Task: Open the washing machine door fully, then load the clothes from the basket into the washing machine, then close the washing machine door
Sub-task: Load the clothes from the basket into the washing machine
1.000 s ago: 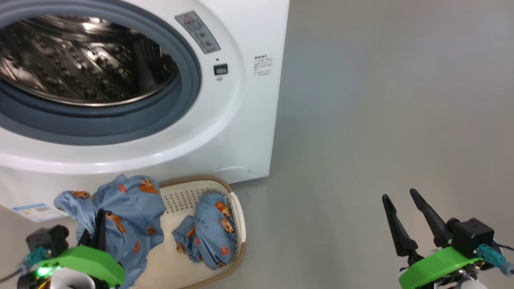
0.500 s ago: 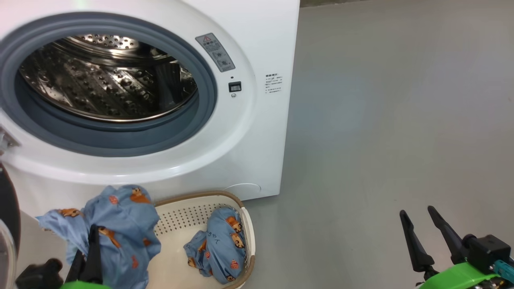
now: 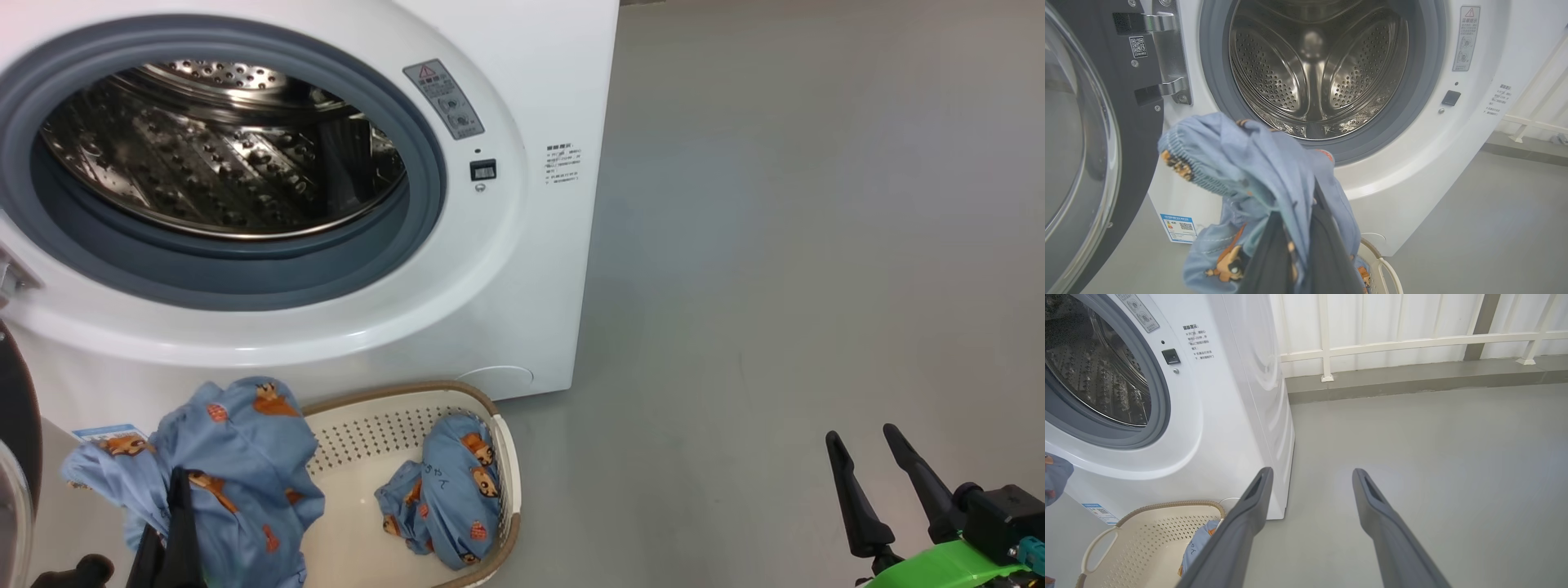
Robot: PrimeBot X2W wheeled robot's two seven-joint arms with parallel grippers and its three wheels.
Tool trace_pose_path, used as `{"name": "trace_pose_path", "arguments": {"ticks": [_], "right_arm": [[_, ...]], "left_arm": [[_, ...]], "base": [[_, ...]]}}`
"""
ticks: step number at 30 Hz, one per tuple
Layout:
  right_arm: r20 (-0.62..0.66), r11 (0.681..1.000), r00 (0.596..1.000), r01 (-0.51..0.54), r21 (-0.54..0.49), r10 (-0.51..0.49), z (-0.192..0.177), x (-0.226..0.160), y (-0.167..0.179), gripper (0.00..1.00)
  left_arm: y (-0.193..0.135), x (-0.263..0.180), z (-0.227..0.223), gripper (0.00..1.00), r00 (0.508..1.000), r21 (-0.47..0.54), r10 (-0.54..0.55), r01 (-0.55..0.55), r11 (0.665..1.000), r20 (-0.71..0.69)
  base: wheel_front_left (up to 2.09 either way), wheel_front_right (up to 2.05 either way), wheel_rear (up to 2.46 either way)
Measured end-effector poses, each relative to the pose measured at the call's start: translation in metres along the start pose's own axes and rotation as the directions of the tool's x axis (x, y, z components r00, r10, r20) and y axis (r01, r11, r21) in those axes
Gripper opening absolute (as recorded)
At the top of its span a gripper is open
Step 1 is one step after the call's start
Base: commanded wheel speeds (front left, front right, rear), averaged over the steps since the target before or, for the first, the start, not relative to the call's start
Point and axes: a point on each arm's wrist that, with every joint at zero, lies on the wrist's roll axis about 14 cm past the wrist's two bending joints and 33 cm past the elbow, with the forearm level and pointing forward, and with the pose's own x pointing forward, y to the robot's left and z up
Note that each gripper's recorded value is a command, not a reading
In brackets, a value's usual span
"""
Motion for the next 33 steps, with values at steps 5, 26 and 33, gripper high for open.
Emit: {"name": "trace_pose_path", "arguments": {"ticks": [5,26,33], "right_arm": [[-0.013,1.000,1.000,0.010,0.005,-0.010,-0.005,0.003,-0.002,1.00],[-0.049,0.997,0.998,0.052,0.053,-0.049,-0.022,0.032,0.003,1.00],[-0.064,0.995,0.995,0.083,0.058,-0.079,-0.028,0.033,-0.001,1.00]], "left_arm": [[0.000,0.008,-0.003,0.00,1.000,-0.006,0.003,-0.003,1.000,-0.006],[-0.043,0.189,0.047,0.00,0.980,0.078,-0.143,0.133,0.988,0.136],[-0.058,0.234,0.002,0.00,0.986,0.123,-0.165,0.167,0.978,-0.025]], "base": [[0.00,0.00,0.00],[0.00,0.00,0.00],[0.00,0.00,0.00]]}}
